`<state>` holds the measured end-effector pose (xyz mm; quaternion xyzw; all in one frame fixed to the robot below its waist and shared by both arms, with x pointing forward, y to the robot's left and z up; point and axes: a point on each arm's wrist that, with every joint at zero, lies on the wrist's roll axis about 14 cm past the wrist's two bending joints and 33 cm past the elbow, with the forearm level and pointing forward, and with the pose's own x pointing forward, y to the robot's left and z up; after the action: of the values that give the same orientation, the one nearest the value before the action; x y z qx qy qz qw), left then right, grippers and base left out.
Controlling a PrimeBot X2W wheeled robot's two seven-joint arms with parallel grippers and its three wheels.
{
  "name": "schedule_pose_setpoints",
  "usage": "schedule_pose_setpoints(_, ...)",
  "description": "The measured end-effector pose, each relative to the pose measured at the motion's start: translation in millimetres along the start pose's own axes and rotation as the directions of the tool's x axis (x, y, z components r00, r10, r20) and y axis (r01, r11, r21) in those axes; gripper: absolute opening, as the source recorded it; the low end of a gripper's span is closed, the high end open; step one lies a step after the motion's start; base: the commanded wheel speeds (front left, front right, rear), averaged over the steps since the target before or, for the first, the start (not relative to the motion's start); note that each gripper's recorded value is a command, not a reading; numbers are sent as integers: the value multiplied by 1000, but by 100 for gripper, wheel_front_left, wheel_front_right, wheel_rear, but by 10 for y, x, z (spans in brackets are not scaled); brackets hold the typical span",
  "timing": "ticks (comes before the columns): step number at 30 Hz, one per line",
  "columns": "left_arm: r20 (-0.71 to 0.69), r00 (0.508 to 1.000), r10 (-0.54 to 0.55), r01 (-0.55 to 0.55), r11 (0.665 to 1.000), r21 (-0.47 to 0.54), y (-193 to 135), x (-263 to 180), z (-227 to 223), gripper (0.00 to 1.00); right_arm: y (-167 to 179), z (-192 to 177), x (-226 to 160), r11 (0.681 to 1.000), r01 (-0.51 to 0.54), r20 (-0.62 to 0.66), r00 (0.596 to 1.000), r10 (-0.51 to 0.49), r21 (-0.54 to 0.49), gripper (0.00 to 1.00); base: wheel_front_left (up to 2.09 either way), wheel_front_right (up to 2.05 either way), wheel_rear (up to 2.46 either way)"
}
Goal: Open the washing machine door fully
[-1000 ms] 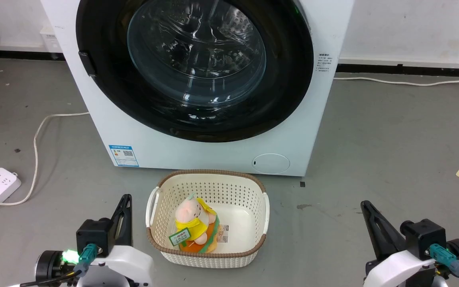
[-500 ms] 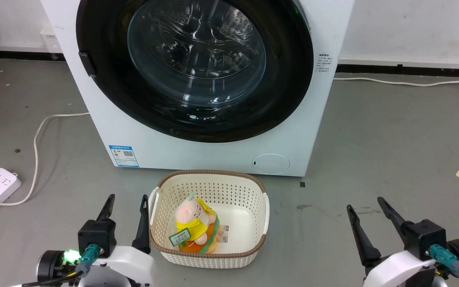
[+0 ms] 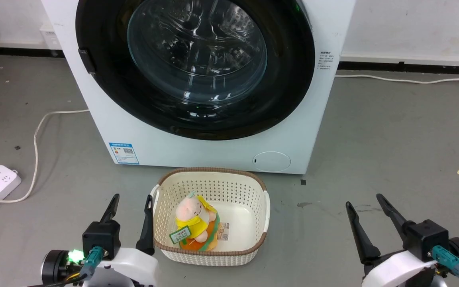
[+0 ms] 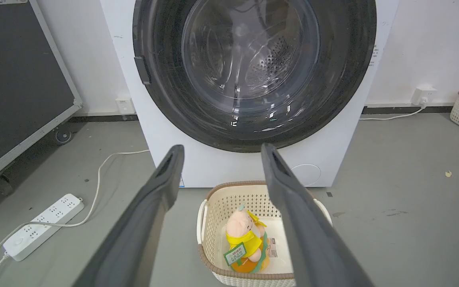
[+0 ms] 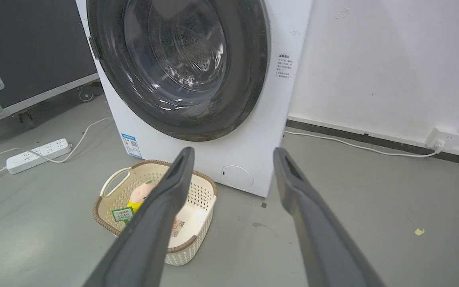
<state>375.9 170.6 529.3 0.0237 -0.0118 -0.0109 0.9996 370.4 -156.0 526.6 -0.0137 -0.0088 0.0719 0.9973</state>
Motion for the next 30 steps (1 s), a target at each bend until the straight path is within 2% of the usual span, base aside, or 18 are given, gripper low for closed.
schedule_pose_setpoints(13, -1, 1000, -10, 10, 1000, 0, -49, 22, -57, 100, 12, 89, 170, 1000, -24, 43, 999, 23, 20, 100, 0, 0, 0)
schedule_pose_setpoints(19, -8, 1000, -6, 6, 1000, -1, -46, 68, -105, 100, -14, 156, 345, 998, -34, 71, 997, 30, 55, 100, 0, 0, 0)
schedule_pose_setpoints(22, -3, 1000, -5, 5, 1000, -1, -50, 113, -109, 100, -27, 206, 471, 994, -42, 87, 996, 33, 104, 100, 0, 0, 0)
schedule_pose_setpoints(23, -4, 1000, -7, 7, 1000, -2, -60, 131, -124, 100, -38, 223, 545, 989, -45, 89, 996, 32, 140, 0, 0, 0, 0)
schedule_pose_setpoints(26, -6, 1000, -8, 8, 1000, -1, -68, 176, -143, 100, -57, 232, 666, 980, -47, 85, 996, 31, 195, 0, 0, 0, 0)
schedule_pose_setpoints(27, 0, 1000, -5, 5, 1000, -1, -64, 214, -144, 100, -80, 220, 751, 969, -44, 76, 997, 26, 245, 0, 0, 0, 0)
schedule_pose_setpoints(28, 0, 1000, -5, 5, 1000, -1, -64, 214, -144, 100, -80, 220, 751, 969, -44, 76, 997, 26, 245, 0, 0, 0, 0)
schedule_pose_setpoints(29, -5, 1000, -5, 5, 1000, 0, -63, 241, -167, 100, -130, 203, 842, 948, -30, 63, 998, 11, 316, 0, 0, 0, 0)
schedule_pose_setpoints(30, -4, 1000, -3, 3, 1000, 0, -63, 257, -174, 100, -149, 194, 889, 940, -26, 56, 998, 8, 339, 0, 0, 0, 0)
